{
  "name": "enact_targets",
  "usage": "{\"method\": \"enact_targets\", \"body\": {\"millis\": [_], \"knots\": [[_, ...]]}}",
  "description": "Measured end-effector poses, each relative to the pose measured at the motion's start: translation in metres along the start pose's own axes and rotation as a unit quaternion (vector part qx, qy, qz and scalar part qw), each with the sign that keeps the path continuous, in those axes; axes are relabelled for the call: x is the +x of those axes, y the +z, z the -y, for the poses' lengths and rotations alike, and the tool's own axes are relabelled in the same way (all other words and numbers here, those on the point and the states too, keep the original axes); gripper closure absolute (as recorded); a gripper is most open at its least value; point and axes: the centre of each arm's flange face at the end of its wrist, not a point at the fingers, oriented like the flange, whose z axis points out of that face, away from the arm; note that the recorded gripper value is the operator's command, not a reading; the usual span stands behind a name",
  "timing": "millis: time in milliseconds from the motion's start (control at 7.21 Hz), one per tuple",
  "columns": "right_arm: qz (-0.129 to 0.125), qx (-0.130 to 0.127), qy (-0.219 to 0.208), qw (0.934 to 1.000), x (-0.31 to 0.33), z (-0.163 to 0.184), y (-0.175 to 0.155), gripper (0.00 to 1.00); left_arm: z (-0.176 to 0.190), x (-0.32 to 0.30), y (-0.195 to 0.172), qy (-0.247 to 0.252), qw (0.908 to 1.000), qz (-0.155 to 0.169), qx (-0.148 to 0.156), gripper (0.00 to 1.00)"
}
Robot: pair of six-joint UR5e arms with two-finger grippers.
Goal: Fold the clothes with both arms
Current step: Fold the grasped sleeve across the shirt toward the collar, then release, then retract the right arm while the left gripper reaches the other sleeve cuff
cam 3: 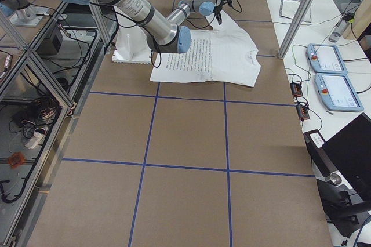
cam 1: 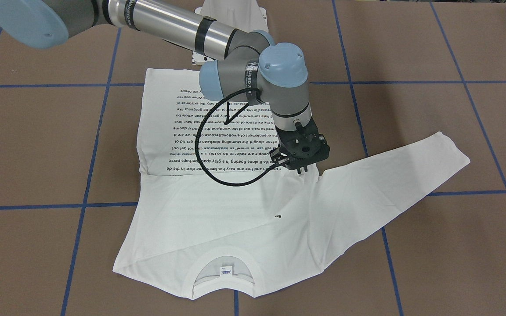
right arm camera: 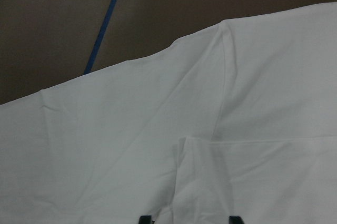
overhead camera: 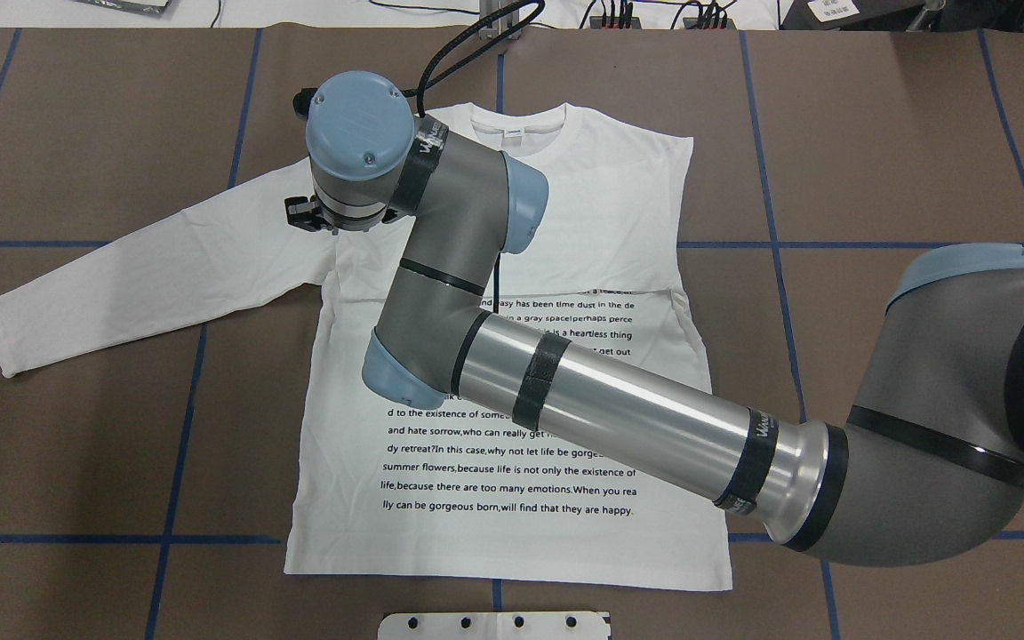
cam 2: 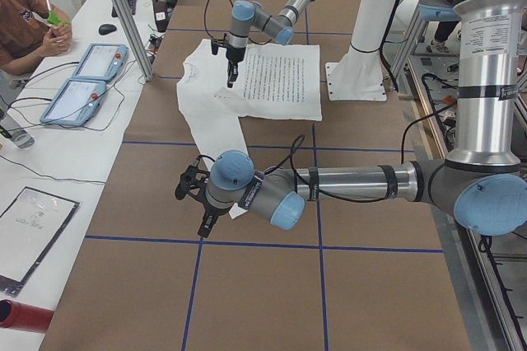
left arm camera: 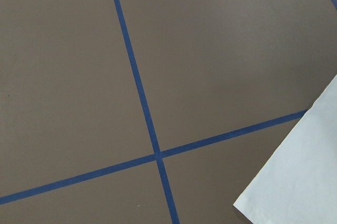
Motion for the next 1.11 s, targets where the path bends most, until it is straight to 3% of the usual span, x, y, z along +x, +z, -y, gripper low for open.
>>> {"method": "enact_targets", "body": {"millis": [277,554,832,1109], "knots": [[-0.002,-0.001,0.027,0.9996,0.007,0.003,-0.005,0.0,0.012,0.008,-0.001,-0.027,0.9995,0.012,0.008,0.0],[-0.059,-0.042,0.068,0.9951,0.052,0.028,-0.045,0.0,0.009,0.037,0.023,-0.079,0.9968,0.01,0.01,0.0],[-0.098,-0.088,0.091,0.9871,0.143,0.041,-0.09,0.0,-0.007,0.073,0.057,-0.135,0.9909,0.004,0.007,0.0],[-0.112,-0.115,0.056,0.9855,0.272,0.03,-0.134,0.0,-0.036,0.11,0.09,-0.193,0.9811,0.006,0.008,0.0]]}}
